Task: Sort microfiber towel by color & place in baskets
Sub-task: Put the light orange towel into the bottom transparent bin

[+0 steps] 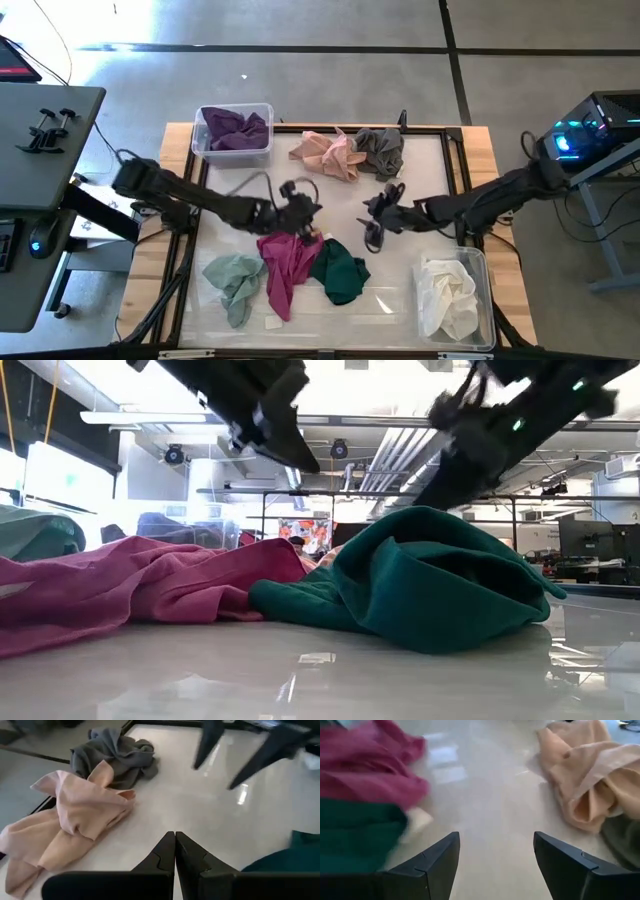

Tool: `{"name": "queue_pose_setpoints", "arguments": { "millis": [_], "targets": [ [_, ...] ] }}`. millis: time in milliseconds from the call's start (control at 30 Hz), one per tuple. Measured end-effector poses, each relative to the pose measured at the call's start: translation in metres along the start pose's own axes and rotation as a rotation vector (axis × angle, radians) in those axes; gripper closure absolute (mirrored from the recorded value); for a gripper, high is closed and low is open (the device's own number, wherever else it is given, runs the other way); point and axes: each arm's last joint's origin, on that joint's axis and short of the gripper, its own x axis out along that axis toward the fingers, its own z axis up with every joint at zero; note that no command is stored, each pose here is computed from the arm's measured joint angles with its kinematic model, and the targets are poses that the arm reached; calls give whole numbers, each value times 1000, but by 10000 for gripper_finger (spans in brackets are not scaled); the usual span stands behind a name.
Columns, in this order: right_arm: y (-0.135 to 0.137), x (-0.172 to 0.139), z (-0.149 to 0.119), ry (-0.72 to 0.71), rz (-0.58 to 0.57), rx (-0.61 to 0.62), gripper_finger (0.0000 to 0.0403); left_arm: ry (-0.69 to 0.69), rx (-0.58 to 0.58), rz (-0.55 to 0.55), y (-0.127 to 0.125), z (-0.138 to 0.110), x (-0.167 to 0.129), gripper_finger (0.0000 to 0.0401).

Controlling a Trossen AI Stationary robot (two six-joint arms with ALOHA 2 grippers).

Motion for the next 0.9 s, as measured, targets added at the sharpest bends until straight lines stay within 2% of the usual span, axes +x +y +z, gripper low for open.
{"name": "queue_pose_setpoints", "arguments": {
  "millis": [167,267,400,533,767,900],
  "targets": [
    [-17,38,4,-45,-65,-49,153,16,-20,24,-14,-25,19,401],
    [-33,61,7,-83,-49,-109,153,-12,-42,-49,-7,-44,27,401],
    [-65,87,16,-124,-68,-71,153,-124,-48,-155,11,-62,26,401],
    [-94,110,33,-111,-92,-44,153,-223,38,-172,18,-68,22,401],
    [-120,162,45,73,-78,-85,154,-267,241,-62,22,-66,20,401],
    [-122,180,42,168,-52,-74,165,-297,221,27,26,-61,19,401]
  ]
}}
